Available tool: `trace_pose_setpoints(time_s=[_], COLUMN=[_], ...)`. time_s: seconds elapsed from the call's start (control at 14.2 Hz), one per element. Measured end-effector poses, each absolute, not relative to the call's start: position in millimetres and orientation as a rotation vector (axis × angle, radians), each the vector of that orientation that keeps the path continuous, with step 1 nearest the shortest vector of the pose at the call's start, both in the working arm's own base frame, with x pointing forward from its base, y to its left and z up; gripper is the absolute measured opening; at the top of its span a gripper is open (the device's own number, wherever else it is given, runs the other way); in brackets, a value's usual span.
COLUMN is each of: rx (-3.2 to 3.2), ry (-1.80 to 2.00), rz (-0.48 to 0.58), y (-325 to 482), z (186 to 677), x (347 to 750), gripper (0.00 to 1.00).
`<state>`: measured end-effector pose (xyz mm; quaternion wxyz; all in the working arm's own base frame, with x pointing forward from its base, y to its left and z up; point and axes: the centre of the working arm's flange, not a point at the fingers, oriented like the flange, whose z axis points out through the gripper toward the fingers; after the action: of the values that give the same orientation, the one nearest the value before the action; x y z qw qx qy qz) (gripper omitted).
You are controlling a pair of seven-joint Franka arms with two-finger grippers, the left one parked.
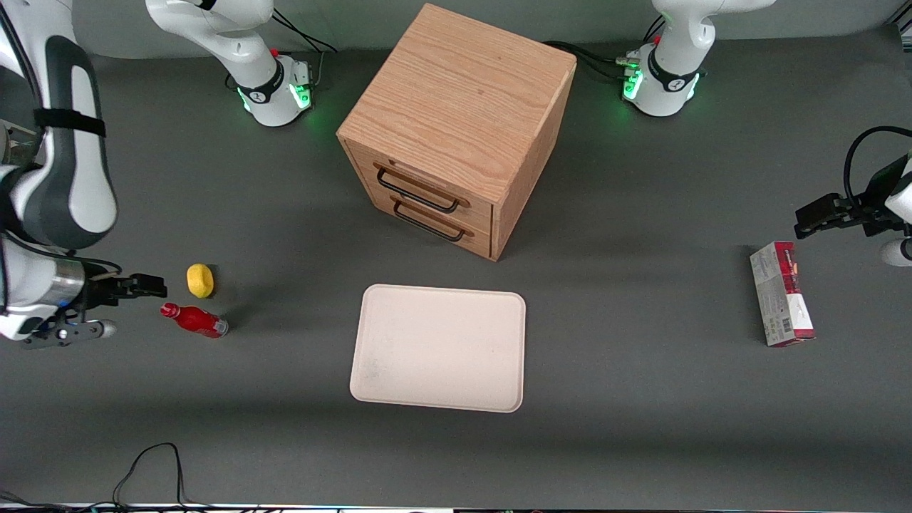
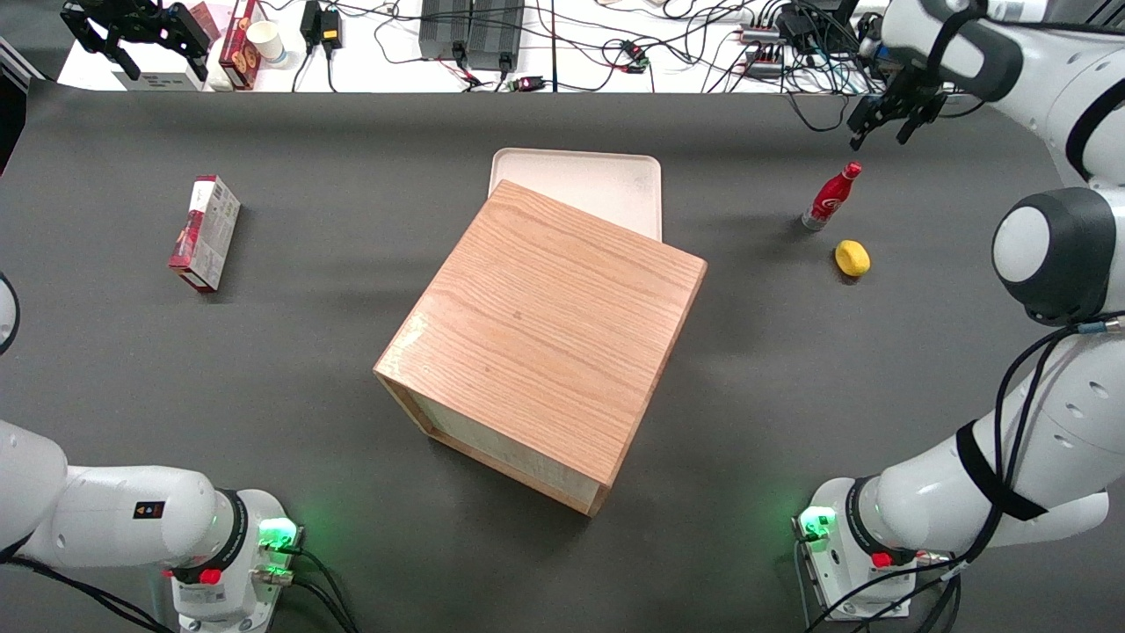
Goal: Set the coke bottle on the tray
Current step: 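Lower the open right gripper over the bottle cap and close it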
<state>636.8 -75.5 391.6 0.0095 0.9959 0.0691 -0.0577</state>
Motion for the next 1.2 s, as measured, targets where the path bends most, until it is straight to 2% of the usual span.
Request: trace_pose_setpoints(time_s=[0.35, 0.99, 1.06, 1.2], rx=[3.103, 3.096, 3.095, 3.094], ry=[0.22, 0.224, 0.225, 0.228], rz=[-0.146, -0.127, -0.123, -0.116], y=[-75, -74, -74, -73], z=[343, 330, 329, 328], x=[628, 632, 632, 633], gripper=[1.0, 1.0, 0.95, 0.75])
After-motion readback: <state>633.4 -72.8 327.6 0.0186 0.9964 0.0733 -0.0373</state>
